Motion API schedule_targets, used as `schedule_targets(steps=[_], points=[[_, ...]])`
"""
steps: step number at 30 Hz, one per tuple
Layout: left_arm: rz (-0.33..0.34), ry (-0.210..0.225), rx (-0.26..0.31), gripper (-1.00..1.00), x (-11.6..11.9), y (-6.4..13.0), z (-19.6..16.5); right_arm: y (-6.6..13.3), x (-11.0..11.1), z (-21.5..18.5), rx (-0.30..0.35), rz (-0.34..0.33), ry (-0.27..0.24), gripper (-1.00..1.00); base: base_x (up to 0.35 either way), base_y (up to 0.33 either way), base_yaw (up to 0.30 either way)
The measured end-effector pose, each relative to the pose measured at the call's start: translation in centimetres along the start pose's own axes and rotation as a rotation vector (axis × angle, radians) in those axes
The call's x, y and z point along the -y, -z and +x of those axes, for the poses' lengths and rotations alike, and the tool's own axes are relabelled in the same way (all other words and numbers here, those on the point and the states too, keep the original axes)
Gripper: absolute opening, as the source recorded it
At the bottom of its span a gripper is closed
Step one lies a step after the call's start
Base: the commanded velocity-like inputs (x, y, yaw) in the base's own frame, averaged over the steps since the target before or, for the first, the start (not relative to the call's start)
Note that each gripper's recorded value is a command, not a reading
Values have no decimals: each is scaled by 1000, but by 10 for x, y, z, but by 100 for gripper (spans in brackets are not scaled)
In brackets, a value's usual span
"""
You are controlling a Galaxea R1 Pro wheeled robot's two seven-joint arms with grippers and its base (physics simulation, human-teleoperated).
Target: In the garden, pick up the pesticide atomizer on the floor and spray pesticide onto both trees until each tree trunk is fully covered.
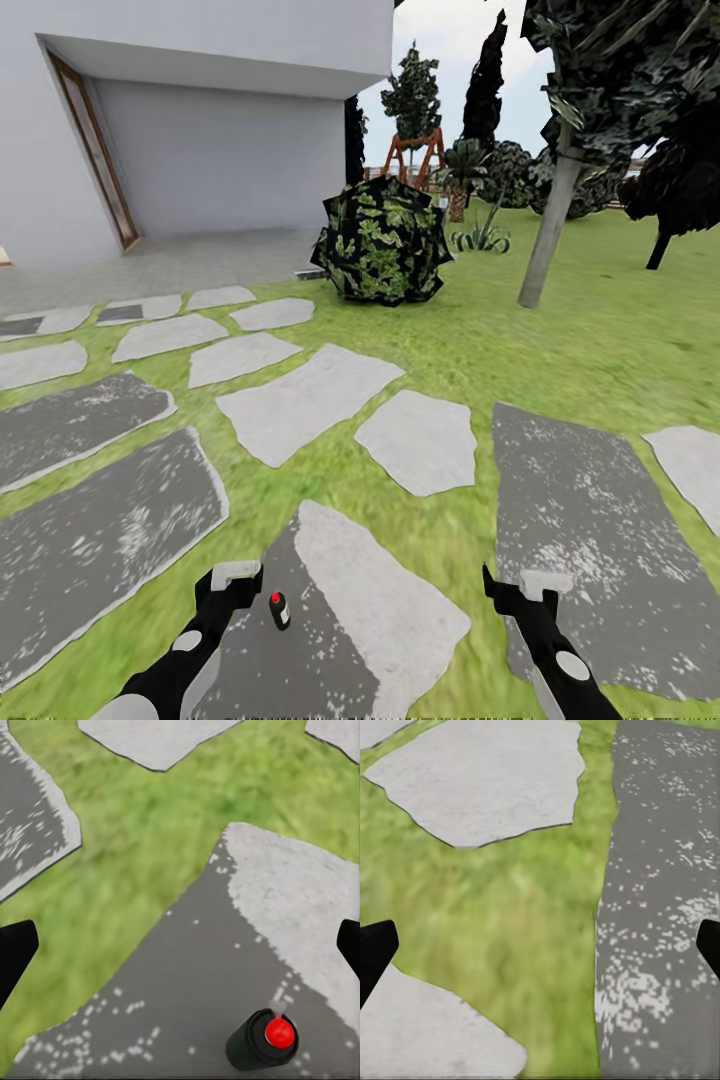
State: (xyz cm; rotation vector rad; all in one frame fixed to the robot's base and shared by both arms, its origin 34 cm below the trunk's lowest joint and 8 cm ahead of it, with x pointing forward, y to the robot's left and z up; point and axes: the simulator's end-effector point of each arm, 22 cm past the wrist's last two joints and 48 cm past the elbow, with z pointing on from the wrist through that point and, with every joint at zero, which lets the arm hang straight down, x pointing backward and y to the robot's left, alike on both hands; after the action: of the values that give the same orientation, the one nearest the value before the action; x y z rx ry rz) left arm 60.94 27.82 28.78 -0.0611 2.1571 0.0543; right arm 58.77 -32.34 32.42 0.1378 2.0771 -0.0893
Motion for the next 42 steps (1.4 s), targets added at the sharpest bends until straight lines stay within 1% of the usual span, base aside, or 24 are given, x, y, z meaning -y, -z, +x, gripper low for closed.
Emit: schedule_targets(steps=[13,20,33,42], points=[[-1,-5,-75,100,0,-7,44,-6,2,40,-73,4,9,100,0,0,0],[1,-7,-83,100,0,-8,49,-6,2,46,-84,5,10,100,0,0,0],[-1,-7,-82,100,0,-8,50,-6,2,47,-86,4,11,100,0,-226,0],[-5,-3,-71,100,-2,-9,45,-6,2,48,-87,4,11,100,0,-29,26]])
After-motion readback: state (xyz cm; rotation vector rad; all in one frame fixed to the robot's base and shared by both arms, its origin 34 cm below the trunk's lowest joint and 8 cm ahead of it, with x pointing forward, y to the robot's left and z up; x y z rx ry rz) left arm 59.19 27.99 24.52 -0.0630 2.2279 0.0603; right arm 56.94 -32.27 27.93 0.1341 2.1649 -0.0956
